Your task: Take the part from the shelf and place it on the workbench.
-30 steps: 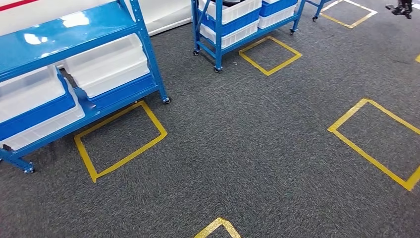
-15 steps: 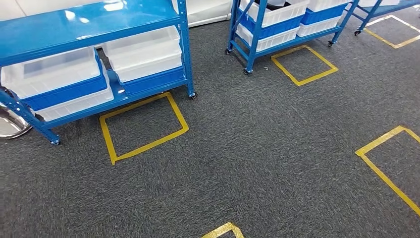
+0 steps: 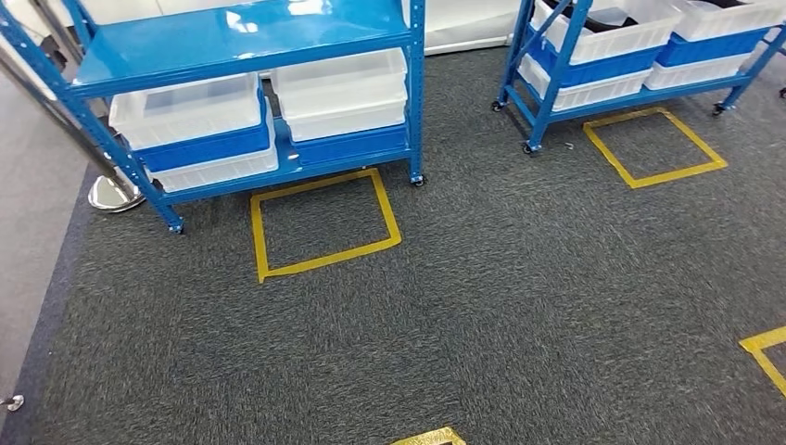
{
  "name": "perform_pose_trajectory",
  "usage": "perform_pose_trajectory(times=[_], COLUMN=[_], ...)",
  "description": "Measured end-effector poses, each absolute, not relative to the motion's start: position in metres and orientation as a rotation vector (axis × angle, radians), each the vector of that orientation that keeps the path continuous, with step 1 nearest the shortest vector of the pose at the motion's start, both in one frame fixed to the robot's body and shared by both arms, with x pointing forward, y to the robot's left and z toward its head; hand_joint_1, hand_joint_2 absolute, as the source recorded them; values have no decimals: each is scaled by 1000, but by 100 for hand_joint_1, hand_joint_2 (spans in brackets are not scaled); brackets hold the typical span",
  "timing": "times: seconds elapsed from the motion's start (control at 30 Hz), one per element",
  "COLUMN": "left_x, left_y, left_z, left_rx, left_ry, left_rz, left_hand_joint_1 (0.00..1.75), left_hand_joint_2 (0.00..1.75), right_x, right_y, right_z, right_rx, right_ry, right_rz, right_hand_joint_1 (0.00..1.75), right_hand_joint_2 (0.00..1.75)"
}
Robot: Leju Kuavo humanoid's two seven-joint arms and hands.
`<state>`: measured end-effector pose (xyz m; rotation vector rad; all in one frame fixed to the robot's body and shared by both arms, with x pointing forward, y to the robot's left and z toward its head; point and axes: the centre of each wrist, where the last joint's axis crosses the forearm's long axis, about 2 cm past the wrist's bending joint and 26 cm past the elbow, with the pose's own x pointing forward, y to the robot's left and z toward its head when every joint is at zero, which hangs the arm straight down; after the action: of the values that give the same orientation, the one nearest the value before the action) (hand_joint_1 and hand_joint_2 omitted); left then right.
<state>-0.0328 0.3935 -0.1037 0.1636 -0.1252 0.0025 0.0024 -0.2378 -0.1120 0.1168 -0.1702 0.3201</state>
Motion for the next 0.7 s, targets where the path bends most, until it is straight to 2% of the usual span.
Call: perform_pose_trajectory(times=[0.7], left_x=[-33], left_y=[390], left_z=[-104], left_rx=[156], left_ry=[-87], left_rz=[-27], left_hand_joint_1=[0], left_hand_joint_2=[175], right_x=[-3], right_y=[-253], right_z=[-114], right_rx=[141], right_ry=[-209], right_rz=[314], right_hand_joint_1=[0], right_hand_joint_2=[175])
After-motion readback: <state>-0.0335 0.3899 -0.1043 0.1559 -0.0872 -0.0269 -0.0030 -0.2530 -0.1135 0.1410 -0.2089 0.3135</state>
